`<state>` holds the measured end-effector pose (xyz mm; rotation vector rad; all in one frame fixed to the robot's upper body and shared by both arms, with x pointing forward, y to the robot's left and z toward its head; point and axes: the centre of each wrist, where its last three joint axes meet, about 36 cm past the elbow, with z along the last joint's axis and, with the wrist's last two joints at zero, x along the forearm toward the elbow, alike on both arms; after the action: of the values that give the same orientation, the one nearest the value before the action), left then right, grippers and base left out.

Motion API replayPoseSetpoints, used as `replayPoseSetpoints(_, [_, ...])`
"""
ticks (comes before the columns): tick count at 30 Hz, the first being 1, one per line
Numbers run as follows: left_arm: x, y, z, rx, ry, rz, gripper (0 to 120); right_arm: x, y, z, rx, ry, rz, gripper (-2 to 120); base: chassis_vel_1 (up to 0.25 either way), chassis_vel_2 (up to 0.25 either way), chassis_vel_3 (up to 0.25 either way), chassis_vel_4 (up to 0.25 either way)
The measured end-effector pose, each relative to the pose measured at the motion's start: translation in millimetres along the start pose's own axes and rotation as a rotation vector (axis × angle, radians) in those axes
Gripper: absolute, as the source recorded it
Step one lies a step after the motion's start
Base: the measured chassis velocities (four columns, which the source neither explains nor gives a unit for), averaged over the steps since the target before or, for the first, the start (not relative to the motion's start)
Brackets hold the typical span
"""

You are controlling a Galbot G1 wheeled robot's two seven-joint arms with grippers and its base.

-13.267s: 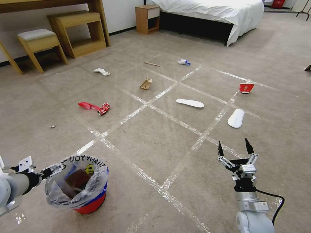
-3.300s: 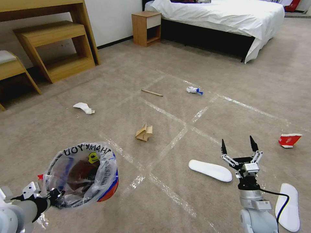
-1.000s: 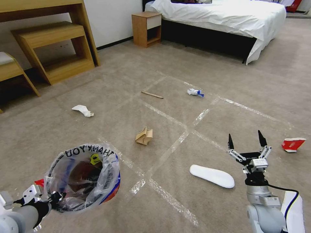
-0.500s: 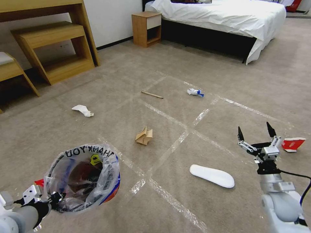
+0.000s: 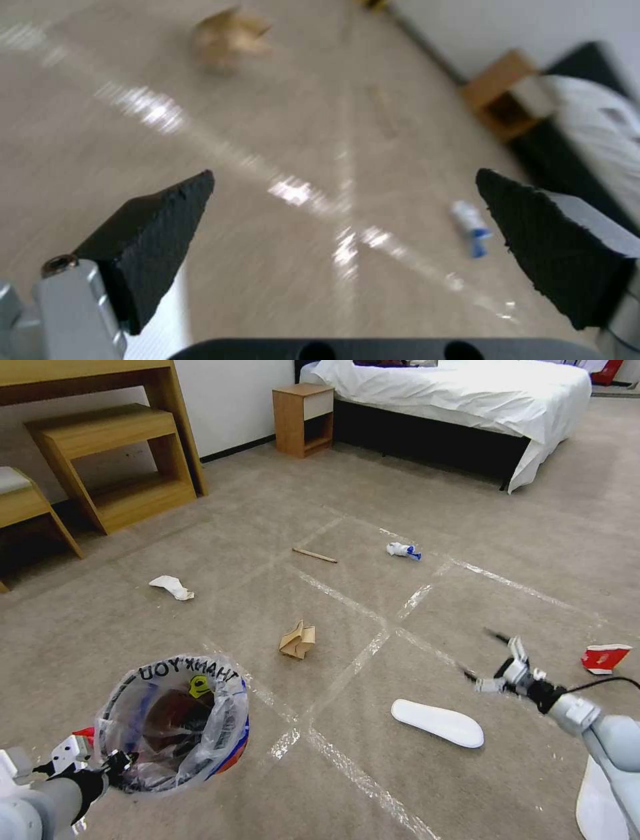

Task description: Pick up the trash bin and place the garbage on the floor into it.

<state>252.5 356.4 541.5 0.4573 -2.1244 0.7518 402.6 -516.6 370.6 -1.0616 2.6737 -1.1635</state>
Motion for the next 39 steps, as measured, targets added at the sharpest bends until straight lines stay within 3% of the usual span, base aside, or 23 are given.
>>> replayPoseSetpoints(3, [-3.8, -1.5, -8.2, -0.015, 0.0, 0.007, 0, 10, -6, 10, 0.075, 0.08, -0.167, 100, 0.0, 0.0, 0.0, 0.0])
replayPoseSetpoints(11, [-9.2, -2.6, -14.6, -0.023, 0.004, 0.013, 0, 2, -11, 23, 0.083, 0.166, -0.308, 100, 0.0, 0.0, 0.0, 0.0])
replayPoseSetpoints(27, [-18.8, -2.3, -11.3, -0.017, 0.019, 0.005, 0, -16, 25, 68, 0.055, 0.223, -0.389, 100, 0.0, 0.0, 0.0, 0.0])
replayPoseSetpoints(39, [-21.8, 0.4, -7.2, -0.004, 0.021, -0.005, 0, -46, 53, 72, 0.03, 0.183, -0.428, 100, 0.0, 0.0, 0.0, 0.0])
